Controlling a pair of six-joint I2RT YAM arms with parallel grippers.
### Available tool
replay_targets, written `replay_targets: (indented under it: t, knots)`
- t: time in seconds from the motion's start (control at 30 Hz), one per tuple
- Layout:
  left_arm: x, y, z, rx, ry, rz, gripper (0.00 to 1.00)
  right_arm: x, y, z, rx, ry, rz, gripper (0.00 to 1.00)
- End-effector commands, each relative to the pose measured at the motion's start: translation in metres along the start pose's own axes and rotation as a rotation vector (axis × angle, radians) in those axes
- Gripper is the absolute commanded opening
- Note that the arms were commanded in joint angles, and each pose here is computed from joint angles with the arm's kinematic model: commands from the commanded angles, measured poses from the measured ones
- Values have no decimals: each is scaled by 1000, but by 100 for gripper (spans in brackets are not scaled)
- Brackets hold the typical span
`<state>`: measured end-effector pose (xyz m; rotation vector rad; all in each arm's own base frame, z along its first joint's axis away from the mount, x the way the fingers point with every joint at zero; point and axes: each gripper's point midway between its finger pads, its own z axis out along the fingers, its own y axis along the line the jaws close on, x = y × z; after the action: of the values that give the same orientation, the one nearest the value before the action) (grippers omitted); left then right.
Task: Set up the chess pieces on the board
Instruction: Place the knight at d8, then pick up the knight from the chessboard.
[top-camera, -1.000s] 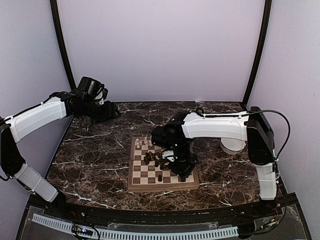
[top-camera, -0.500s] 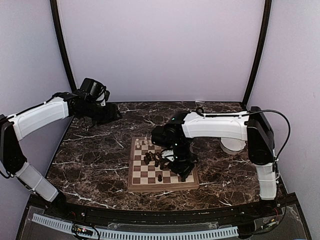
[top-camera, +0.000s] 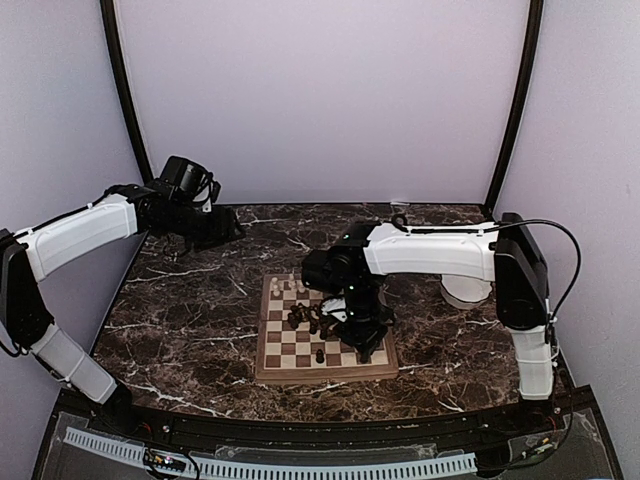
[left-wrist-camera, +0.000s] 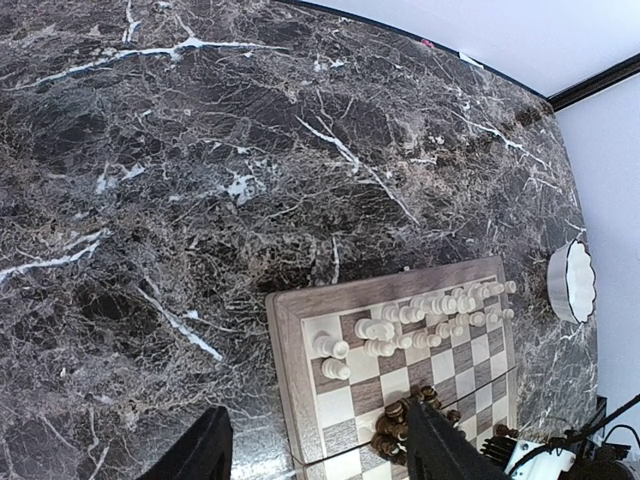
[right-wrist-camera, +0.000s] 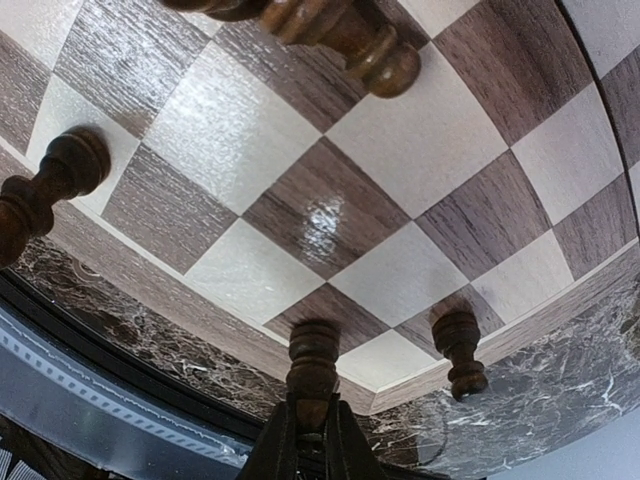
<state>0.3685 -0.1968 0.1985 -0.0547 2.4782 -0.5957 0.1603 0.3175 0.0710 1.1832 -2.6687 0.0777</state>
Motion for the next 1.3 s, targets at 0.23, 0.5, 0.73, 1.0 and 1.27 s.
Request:
replay_targets:
  t: [0.23, 0.5, 0.73, 1.0, 1.27]
  knots:
    - [4, -2, 0, 18, 9, -8, 61, -4, -2, -4, 21, -17, 7, 25]
    - [15, -20, -18, 116, 34, 83, 57, -16, -4, -73, -6, -235, 21, 30]
    - [86, -52, -22, 167, 182, 358, 51, -40, -31, -129, -2, -574, 133, 30]
    - [143, -67, -10, 38, 346, 441, 47, -51, -34, -136, -55, -712, 197, 30]
    - [146, -79, 19, -101, 396, 344, 49, -46, -38, -133, -38, -720, 197, 30]
